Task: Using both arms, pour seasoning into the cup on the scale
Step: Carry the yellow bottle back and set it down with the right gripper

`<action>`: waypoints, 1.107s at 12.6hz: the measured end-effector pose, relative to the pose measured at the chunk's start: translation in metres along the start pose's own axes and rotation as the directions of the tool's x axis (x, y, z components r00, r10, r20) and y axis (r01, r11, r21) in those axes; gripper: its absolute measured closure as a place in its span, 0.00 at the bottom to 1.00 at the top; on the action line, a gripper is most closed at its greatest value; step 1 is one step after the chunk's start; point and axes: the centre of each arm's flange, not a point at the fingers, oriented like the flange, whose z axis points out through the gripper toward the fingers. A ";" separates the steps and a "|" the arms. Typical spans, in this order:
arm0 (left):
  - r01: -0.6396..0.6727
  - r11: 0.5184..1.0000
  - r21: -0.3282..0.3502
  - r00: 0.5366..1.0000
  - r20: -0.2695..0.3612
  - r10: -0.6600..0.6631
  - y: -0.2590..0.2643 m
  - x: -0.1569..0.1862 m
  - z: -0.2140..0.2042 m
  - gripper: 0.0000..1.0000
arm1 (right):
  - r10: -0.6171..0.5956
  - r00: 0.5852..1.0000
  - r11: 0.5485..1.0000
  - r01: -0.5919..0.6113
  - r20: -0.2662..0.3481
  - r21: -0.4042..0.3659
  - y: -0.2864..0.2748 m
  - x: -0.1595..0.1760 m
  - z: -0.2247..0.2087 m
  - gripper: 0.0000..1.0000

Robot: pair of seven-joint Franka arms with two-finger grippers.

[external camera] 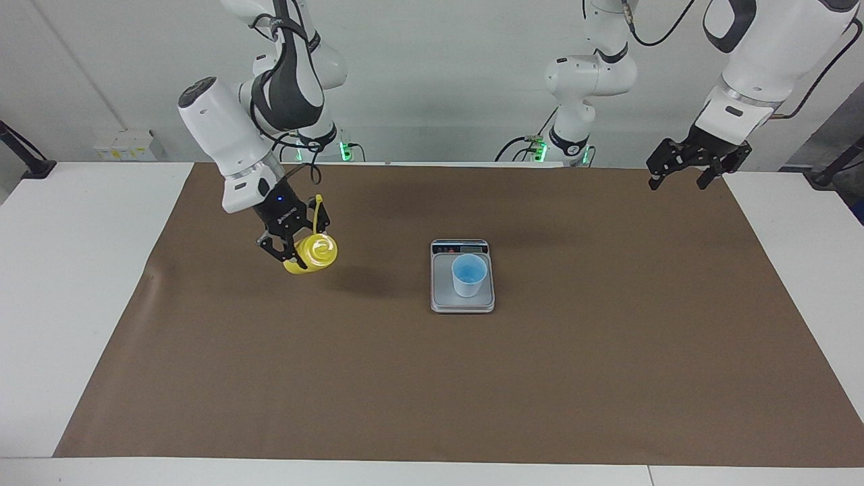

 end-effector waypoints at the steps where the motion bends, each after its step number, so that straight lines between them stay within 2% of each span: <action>1: 0.000 1.000 0.000 1.000 0.000 0.000 0.000 0.000 0.000 0.00 | -0.002 1.000 1.000 0.003 -0.022 0.010 0.006 -0.014 -0.002 0.45; 5: 0.000 1.000 0.000 1.000 0.000 0.000 0.000 0.000 0.000 0.00 | -0.011 0.988 0.999 0.018 -0.153 0.047 0.022 -0.065 0.005 0.45; 8: 0.000 1.000 0.000 1.000 0.000 0.000 0.000 0.000 0.000 0.00 | -0.031 0.961 0.999 0.041 -0.275 0.032 0.035 -0.112 0.015 0.45; 12: 0.000 1.000 0.000 1.000 0.000 0.000 0.000 0.000 0.000 0.00 | -0.027 0.928 1.000 0.029 -0.373 -0.001 0.038 -0.156 0.030 0.45; 14: 0.000 1.000 0.000 1.000 0.000 0.000 0.000 0.000 0.000 0.00 | -0.033 0.917 0.999 0.033 -0.397 -0.007 0.035 -0.169 0.036 0.45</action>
